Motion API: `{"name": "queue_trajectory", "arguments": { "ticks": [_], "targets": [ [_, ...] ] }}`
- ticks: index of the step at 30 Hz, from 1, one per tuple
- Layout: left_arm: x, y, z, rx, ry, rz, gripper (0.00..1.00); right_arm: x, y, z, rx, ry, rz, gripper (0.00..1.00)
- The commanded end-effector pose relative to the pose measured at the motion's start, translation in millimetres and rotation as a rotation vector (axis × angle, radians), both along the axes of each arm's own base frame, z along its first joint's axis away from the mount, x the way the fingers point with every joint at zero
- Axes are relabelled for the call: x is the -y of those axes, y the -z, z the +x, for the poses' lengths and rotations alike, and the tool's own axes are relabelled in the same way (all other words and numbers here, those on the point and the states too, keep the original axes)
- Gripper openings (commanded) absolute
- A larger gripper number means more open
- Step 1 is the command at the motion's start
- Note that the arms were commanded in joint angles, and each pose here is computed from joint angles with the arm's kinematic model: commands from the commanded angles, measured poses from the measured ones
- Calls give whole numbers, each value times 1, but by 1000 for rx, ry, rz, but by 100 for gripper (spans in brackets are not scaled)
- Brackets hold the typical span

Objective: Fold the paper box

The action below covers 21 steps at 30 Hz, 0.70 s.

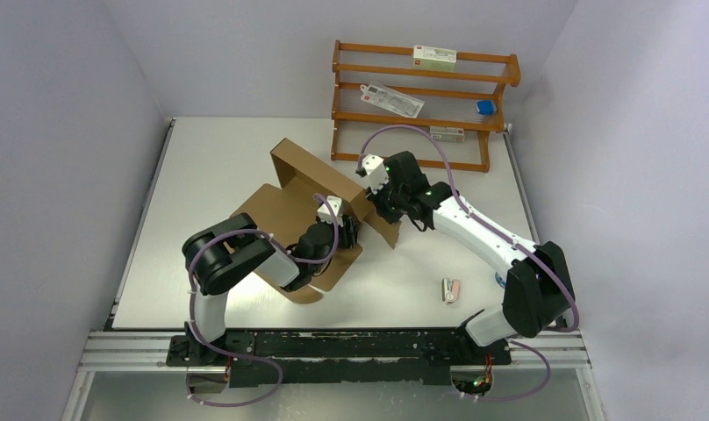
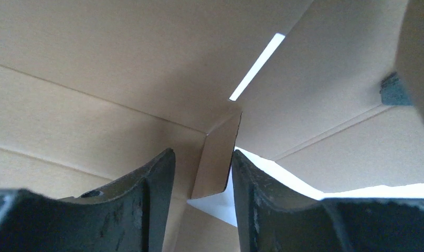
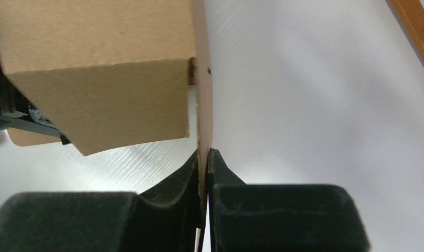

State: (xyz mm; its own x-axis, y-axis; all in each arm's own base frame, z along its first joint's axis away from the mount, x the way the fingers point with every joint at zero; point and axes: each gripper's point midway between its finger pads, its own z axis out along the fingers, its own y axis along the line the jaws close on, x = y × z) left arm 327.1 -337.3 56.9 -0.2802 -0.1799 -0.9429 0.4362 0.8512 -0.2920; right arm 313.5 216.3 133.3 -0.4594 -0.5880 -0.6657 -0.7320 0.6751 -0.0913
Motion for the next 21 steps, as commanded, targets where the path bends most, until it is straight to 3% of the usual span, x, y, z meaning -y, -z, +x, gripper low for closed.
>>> {"name": "queue_trajectory", "arguments": {
  "ticks": [1,13,21],
  "targets": [
    [6,7,-4,-40,32,-76,47,-10,-9,4,-4,87,45,8],
    [-5,17,-1,-94,-10,-126,30,-23,-12,7,-6,279,86,6],
    [-24,23,14,-139,-60,-137,29,-20,-15,9,1,383,97,5]
  ]
}}
